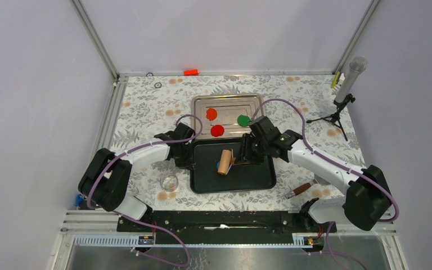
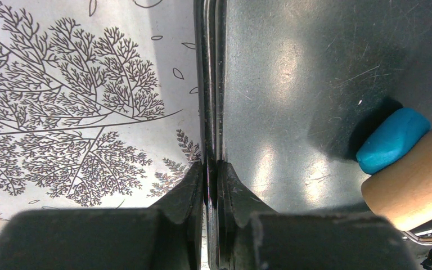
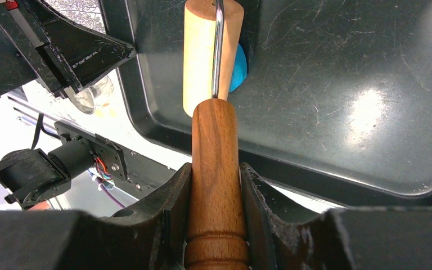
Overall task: Roll out the dumpling wrappers from the dough
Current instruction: Flatten out the dough on the work surface.
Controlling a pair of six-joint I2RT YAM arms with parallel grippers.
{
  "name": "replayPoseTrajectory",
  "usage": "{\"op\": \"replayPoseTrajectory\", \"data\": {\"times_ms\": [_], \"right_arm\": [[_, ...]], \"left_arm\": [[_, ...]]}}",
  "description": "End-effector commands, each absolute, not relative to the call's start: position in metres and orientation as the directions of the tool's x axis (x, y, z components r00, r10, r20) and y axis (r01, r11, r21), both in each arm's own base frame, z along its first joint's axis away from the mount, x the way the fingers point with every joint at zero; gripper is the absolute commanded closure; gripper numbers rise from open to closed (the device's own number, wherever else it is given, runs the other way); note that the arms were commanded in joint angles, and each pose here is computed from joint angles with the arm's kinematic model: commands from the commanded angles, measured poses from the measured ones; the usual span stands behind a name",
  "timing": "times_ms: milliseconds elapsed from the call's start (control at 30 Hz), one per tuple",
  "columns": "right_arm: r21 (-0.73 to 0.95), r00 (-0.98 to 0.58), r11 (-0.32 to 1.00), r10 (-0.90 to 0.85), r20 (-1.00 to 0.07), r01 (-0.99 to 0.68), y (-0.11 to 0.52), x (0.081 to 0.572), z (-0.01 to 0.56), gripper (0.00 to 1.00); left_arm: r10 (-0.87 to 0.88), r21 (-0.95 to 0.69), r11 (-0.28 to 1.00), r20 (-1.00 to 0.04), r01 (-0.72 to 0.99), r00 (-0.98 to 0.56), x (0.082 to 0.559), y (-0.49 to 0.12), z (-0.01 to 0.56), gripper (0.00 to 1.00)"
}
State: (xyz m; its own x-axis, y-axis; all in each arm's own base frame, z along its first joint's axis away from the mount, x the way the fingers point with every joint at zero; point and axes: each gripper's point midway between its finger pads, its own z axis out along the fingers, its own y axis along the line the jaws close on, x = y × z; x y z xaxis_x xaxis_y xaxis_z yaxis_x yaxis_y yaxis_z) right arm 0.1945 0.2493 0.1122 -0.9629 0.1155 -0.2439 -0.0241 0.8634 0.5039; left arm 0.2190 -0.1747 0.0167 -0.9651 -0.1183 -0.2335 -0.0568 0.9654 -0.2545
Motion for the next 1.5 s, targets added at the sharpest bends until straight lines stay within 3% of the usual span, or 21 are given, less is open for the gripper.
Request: {"op": "replayPoseTrajectory", "data": {"times_ms": [0, 267, 767, 1233, 1467], "right_arm": [[0.291, -0.987, 0.956, 0.079, -0.141, 0.035, 0.212, 0.174, 0.071, 1.0], [0.358, -0.987, 0.933, 0.093, -0.129, 0.041, 0.245, 0.198, 0.072, 1.0], [0.275, -0.985, 0.957, 0.127, -0.121, 0.09, 0.189, 0.16, 0.058, 1.0], [0.357, -0.986, 0.932, 0.115, -0.119, 0.065, 0.234, 0.199, 0.065, 1.0], [0.297, -0.986, 0.951, 0.125, -0.111, 0.087, 0.21, 0.181, 0.054, 1.0]], "left_arm": [[-0.036, -0.221, 0.975, -0.23, 0.017, -0.972, 0.209, -0.171, 0.023, 1.0], [-0.03, -0.226, 0.974, -0.233, 0.024, -0.972, 0.207, -0.173, 0.024, 1.0], [-0.026, -0.219, 0.975, -0.22, 0.023, -0.975, 0.202, -0.172, 0.021, 1.0], [-0.022, -0.234, 0.972, -0.226, 0.032, -0.974, 0.2, -0.175, 0.023, 1.0], [-0.016, -0.22, 0.975, -0.233, 0.037, -0.972, 0.203, -0.174, 0.026, 1.0]]}}
